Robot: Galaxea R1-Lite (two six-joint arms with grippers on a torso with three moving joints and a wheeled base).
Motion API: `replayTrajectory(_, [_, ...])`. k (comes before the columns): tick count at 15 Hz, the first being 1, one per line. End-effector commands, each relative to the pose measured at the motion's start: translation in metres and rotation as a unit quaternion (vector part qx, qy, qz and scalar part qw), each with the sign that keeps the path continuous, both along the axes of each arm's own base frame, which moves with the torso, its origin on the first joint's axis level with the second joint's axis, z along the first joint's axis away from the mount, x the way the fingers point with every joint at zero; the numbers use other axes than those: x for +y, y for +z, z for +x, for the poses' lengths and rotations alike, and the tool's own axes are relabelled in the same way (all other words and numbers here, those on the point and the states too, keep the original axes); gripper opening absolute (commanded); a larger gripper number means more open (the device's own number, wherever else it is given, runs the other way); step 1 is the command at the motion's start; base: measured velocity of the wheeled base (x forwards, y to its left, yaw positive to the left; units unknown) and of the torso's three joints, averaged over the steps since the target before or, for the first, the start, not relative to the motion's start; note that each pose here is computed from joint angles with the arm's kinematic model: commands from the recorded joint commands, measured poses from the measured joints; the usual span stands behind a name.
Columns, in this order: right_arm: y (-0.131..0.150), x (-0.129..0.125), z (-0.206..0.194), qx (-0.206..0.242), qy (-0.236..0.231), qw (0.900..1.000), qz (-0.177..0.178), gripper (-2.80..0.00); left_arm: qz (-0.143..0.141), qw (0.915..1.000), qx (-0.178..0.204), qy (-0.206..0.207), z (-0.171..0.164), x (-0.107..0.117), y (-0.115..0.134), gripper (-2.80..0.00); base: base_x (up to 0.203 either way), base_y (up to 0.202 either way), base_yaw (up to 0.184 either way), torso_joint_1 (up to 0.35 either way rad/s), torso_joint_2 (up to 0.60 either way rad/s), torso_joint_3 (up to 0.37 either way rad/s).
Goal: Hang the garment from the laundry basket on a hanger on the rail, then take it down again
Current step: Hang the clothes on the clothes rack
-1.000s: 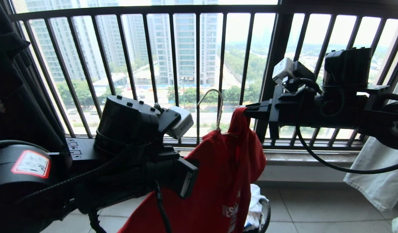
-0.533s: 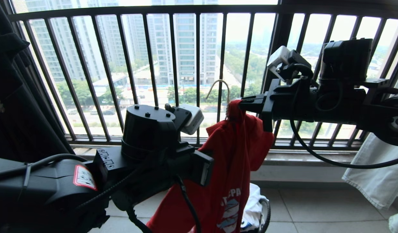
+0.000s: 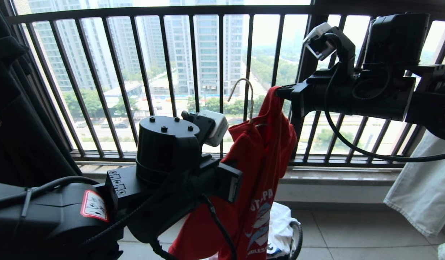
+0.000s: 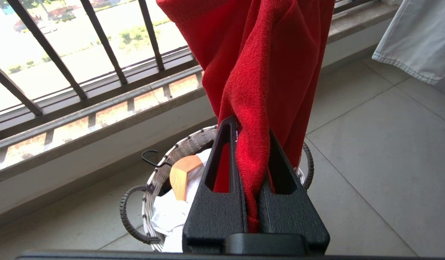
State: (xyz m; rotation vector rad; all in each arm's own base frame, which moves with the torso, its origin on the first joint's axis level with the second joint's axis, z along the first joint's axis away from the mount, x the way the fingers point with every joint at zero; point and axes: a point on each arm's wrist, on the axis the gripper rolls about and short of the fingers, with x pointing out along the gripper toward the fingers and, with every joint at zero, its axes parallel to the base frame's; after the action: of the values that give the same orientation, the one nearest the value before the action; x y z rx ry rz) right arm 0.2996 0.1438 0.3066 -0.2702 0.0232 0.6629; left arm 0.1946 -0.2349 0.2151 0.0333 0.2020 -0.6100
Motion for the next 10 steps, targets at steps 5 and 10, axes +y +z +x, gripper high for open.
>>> replayTrajectory(5, [0.011, 0.022, 0.003, 0.025, -0.061, 0.997, -0.027, -2.8, -0.014, 0.9991, -0.037, 0.014, -0.006, -0.004, 0.003, -2.8, 0.0, 0.0, 0.0, 0.0, 0.0, 0.0])
replayTrajectory(10, [0.026, 0.04, -0.002, 0.059, -0.096, 0.993, -0.039, -2.8, -0.016, 0.999, -0.039, 0.015, -0.004, -0.006, 0.001, -2.8, 0.0, 0.0, 0.0, 0.0, 0.0, 0.0])
